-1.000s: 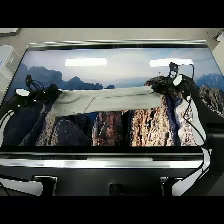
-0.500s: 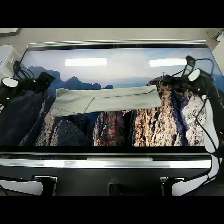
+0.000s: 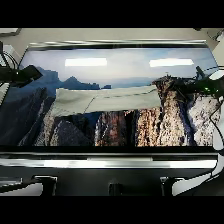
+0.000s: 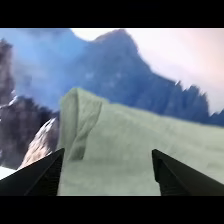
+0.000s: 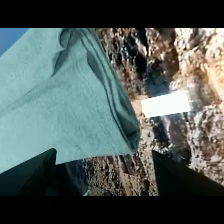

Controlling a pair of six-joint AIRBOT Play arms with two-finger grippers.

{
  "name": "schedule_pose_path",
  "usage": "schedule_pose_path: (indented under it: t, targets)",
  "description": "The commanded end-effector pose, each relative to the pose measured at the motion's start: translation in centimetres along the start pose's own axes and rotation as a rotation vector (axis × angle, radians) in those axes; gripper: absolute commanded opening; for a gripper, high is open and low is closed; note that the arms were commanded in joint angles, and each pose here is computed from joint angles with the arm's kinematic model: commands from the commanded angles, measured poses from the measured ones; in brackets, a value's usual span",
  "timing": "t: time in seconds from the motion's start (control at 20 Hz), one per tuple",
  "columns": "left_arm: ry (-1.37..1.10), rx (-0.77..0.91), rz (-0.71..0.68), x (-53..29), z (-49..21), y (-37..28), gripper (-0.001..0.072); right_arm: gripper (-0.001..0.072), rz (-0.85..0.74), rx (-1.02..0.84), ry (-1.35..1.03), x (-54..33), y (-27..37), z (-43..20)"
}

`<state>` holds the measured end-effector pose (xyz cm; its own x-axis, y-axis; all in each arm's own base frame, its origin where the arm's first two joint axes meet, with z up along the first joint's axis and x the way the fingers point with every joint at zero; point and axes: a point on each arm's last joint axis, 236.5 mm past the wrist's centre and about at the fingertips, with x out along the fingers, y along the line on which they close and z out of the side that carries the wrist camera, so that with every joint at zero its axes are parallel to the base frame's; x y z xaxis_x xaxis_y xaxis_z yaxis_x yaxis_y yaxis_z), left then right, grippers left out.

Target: Fold the clothes and pants, and hang the long-sleeved shirts on hangers.

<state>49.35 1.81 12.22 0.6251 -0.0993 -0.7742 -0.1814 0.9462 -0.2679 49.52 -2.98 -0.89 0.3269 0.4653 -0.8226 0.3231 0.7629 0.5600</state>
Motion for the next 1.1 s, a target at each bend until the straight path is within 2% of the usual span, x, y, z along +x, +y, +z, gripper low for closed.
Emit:
schedule_pose_path:
  t: [0.0,0.2,0.45,0.85,0.95,1.05]
  targets:
    - [0.101,0.138,0.183,-2.5,-3.1,0.9,0.0696,0.0697,0.101,-0.035,0.092,1.8,0.9,-0.1]
    - [0.133,0.186,0.188,-2.6,-4.9,-2.2,0.0697,0.0698,0.13,-0.026,0.078,4.2,0.4,2.5]
    - [0.13,0.175,0.168,-2.5,-5.4,-3.9,0.0697,0.0698,0.156,-0.023,0.115,7.1,-0.2,2.1]
    - [0.131,0.154,0.165,-2.5,-5.5,-4.0,0.0696,0.0691,0.039,-0.105,0.169,12.4,-0.4,0.0]
    - [0.131,0.154,0.165,-2.5,-5.5,-4.0,0.0696,0.0658,0.021,-0.125,0.172,13.3,-0.1,-0.3]
    - [0.133,0.154,0.166,-2.5,-5.5,-4.0,0.0696,0.0548,-0.009,-0.121,0.137,13.9,-0.3,0.4]
